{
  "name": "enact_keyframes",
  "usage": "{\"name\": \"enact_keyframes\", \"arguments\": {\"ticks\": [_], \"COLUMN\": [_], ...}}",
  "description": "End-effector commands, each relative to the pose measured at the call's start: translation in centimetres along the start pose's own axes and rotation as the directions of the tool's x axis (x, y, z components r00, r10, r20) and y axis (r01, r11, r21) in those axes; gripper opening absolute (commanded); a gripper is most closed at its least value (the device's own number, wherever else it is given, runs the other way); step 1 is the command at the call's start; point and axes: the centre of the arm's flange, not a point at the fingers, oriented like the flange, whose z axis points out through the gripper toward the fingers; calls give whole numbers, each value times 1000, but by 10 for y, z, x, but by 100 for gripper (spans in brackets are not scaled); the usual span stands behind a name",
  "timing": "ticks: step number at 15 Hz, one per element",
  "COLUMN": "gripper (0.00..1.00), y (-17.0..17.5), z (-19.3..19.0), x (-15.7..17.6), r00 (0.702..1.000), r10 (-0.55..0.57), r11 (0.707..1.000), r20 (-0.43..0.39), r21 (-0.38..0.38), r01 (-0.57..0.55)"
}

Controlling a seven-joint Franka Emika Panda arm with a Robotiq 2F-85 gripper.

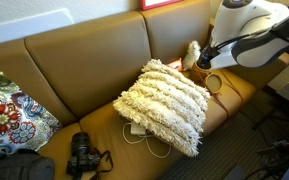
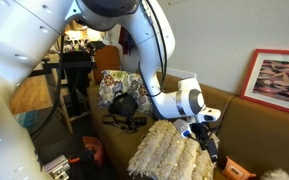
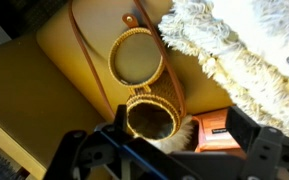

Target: Put the bag on the top of the pillow

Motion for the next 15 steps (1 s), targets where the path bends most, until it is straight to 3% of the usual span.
{"name": "enact_keyframes", "arguments": {"ticks": [1,6,9,15], "gripper": [100,100,100,100], "y": [11,73,103,135], "z": [40,74,104,183], "x": [85,156,168,160], "r00": [992,964,948,917], "r10": [119,263,317,381], "r11": [988,951,930,910], "r20": [-29,-24,3,117], "r21": [-93,-160,-194,-220], "r01": [-122,-263,-311,-351]}}
